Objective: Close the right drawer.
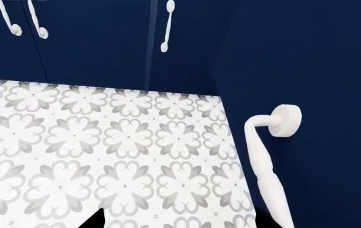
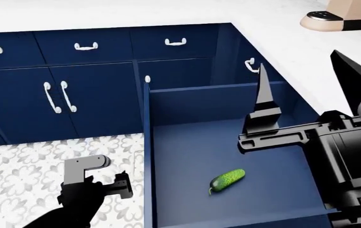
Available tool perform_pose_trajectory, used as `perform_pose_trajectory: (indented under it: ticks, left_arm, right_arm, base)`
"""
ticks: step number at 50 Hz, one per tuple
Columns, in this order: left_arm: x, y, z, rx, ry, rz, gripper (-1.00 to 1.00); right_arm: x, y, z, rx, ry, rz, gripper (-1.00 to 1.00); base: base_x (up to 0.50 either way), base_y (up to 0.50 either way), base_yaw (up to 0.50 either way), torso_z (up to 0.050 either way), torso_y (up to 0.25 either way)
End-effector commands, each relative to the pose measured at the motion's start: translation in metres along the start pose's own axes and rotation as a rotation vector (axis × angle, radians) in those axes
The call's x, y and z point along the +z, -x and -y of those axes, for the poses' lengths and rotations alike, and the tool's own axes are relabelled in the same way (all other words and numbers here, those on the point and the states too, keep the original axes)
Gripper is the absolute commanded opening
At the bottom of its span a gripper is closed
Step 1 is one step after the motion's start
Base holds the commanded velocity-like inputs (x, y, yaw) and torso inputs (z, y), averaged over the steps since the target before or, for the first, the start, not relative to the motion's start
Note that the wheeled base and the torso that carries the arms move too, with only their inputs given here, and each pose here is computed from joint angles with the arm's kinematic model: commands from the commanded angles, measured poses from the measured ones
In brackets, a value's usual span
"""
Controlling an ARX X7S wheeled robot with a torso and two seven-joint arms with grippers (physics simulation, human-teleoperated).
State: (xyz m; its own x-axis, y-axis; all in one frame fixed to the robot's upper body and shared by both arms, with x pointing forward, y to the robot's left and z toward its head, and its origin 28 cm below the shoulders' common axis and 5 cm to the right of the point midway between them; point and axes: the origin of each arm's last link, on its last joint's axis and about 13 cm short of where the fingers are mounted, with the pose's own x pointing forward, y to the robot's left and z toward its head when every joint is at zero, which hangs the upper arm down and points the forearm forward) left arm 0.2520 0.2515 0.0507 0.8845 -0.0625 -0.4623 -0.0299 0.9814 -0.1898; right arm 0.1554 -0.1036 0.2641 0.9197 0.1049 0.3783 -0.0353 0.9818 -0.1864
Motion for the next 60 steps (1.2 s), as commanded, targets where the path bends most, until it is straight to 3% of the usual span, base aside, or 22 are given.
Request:
perform_pose_trajectory:
  ticks: [1, 11, 32, 42, 60]
  left_arm:
    - [-0.005, 0.0, 0.006, -0.037, 0.008, -0.024, 1.0]
    - [-0.002, 0.014, 0.016, -0.096, -0.019, -0.023, 1.0]
    - [-0.008, 0.011, 0.03, -0.173, -0.056, -0.048, 1.0]
    - [-0.007, 0.014, 0.035, -0.201, -0.043, -0.057, 1.0]
    - [-0.002, 0.012, 0.059, -0.27, -0.026, -0.055, 1.0]
  right_arm:
    - [0.0, 0.0, 0.0, 0.001, -0.001, 0.002, 1.0]
    - [0.001, 0.001, 0.0, -0.001, -0.001, 0.003, 1.0]
    - [0.004, 0.0, 0.002, -0.01, -0.006, 0.009, 1.0]
    - [0.003, 0.0, 0.002, -0.01, -0.004, 0.008, 1.0]
    - [0.006, 0.001, 0.003, -0.015, -0.008, 0.016, 1.0]
  base:
    - [0.0, 0.0, 0.0, 0.0, 0.0]
    - [0.0, 0.0, 0.0, 0.0, 0.0]
    - [0.0, 0.0, 0.0, 0.0, 0.0]
    - [0.0, 0.0, 0.0, 0.0, 0.0]
    - [0.0, 0.0, 0.0, 0.0, 0.0]
